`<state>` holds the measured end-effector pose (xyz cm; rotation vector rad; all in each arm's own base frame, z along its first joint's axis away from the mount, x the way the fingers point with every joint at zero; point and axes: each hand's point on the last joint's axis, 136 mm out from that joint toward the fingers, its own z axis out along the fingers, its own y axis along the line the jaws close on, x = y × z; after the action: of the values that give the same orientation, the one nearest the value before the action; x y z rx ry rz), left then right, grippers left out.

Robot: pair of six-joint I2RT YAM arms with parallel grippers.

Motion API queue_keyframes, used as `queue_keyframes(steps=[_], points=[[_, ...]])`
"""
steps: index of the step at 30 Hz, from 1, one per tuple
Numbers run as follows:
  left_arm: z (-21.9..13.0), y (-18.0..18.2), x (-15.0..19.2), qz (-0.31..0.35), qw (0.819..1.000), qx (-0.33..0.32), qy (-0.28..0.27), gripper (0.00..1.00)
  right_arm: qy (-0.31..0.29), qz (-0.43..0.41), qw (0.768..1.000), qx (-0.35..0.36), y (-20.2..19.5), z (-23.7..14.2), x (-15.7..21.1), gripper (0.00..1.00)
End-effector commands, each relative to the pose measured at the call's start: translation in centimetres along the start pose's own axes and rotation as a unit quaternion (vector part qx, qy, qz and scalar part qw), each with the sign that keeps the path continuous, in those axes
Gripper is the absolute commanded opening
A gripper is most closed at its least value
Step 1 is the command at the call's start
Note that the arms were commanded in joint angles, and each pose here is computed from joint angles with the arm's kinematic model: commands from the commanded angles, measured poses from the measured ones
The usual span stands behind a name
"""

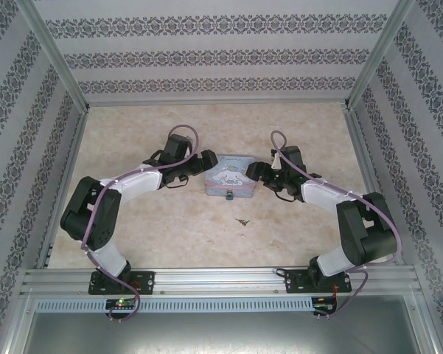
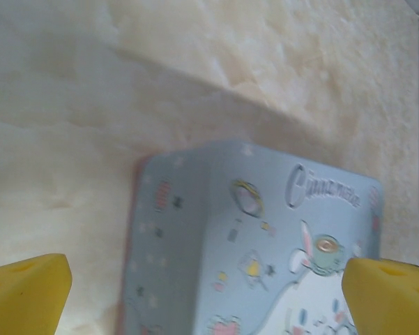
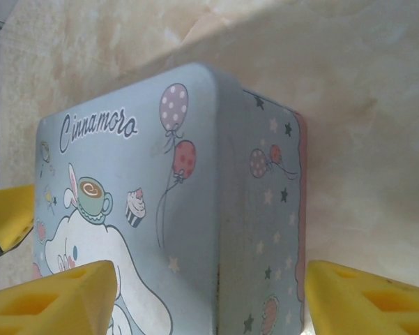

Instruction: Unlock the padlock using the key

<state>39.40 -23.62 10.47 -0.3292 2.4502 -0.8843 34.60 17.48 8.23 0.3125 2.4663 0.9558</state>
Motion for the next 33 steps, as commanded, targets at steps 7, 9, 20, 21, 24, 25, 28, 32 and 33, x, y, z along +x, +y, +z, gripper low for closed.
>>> queue_keyframes(steps=[7,9,20,21,24,25,28,32,33], points=[[1.4,-3.8,1.1,-0.019,0.997,0.070,0.007,1.00,-0.001,-0.002,1.000,0.002,1.1,0.6,0.0,0.55],[1.7,-4.0,1.1,-0.022,0.997,0.073,0.006,1.00,-0.002,0.002,1.000,-0.001,1.4,0.8,-0.2,0.54],[2.4,-4.8,-1.0,0.000,0.998,0.062,-0.011,1.00,-0.005,0.019,1.000,-0.020,3.2,2.8,-2.5,0.49],[2.5,-4.8,-1.1,0.001,0.998,0.060,-0.012,1.00,-0.006,0.019,1.000,-0.022,3.4,2.9,-2.6,0.48],[2.6,-4.6,-1.3,0.004,0.998,0.055,-0.011,1.00,-0.009,0.018,1.000,-0.024,3.7,2.7,-2.9,0.50],[2.6,-4.5,-1.3,0.002,0.998,0.054,-0.010,1.00,-0.011,0.015,1.000,-0.023,3.7,2.6,-3.0,0.54],[2.4,-4.0,-1.1,0.000,0.999,0.049,-0.012,1.00,-0.024,0.007,1.000,-0.016,3.5,1.5,-3.3,0.71],[1.5,-2.6,-1.2,-0.008,0.999,0.034,-0.025,0.99,-0.047,0.005,0.999,-0.004,2.1,-0.9,-3.0,0.78],[1.2,-2.1,-1.4,-0.011,0.999,0.030,-0.030,0.99,-0.051,0.002,0.999,-0.001,1.9,-1.6,-2.7,0.78]])
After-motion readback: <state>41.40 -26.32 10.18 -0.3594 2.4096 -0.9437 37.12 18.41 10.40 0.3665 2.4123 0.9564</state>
